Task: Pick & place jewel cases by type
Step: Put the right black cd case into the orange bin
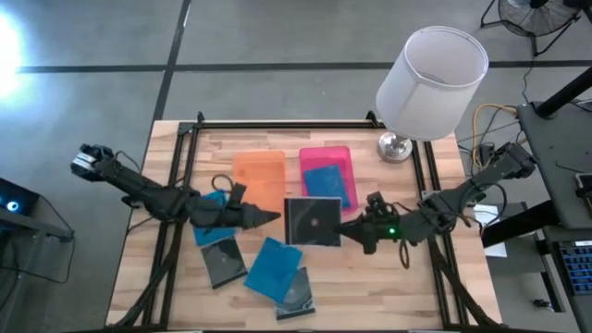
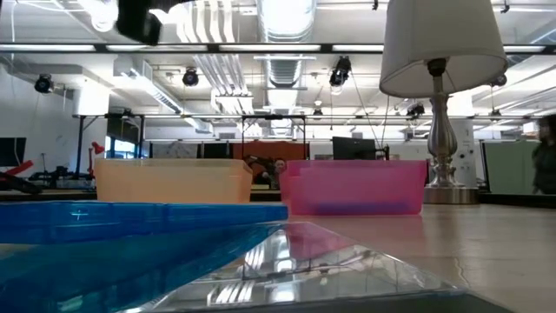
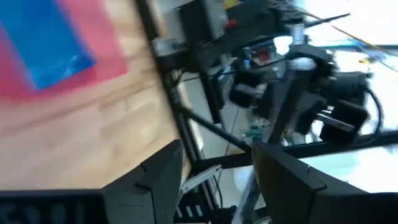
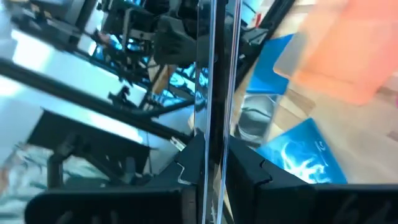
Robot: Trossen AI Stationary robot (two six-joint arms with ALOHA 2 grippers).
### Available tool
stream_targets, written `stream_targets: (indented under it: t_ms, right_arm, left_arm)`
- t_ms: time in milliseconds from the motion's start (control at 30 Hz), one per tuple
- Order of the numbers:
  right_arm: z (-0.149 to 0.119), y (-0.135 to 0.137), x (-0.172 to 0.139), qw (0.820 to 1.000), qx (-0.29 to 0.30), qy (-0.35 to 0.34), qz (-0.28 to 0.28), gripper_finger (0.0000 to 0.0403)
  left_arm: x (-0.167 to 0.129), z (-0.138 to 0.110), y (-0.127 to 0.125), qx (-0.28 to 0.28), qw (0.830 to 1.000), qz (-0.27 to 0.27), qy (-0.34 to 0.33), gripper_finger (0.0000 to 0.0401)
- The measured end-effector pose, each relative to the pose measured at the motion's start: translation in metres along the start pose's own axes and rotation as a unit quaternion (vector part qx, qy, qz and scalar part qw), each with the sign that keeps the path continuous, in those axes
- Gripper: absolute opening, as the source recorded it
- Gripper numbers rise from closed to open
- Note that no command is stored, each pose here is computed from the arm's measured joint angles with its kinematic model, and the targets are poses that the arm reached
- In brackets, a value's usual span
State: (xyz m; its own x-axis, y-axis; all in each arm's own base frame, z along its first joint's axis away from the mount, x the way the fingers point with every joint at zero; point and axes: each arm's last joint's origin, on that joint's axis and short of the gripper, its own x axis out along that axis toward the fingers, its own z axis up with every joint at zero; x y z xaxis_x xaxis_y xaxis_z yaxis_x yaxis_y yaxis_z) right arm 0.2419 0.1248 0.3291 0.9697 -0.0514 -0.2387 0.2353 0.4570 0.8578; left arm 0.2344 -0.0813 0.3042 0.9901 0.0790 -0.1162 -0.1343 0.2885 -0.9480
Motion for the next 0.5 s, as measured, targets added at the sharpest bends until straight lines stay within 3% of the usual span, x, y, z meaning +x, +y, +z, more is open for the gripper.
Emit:
stream_targets:
  t_ms: [133,267,500]
  right_arm:
    - [0.007,-0.001,0.007,0.999,0.029,-0.019,0.003,0.0034]
    - [0.014,0.006,0.009,0.998,0.038,-0.042,0.039,0.0034]
    - [0.016,0.004,0.012,0.998,0.044,-0.043,0.035,0.0034]
  left_arm:
    - [-0.003,0.010,-0.018,0.099,0.990,-0.096,0.007,0.0179]
    - [-0.004,0.018,-0.017,0.111,0.988,-0.103,0.024,0.0179]
    - [0.000,0.030,-0.011,0.121,0.985,-0.111,0.051,0.0179]
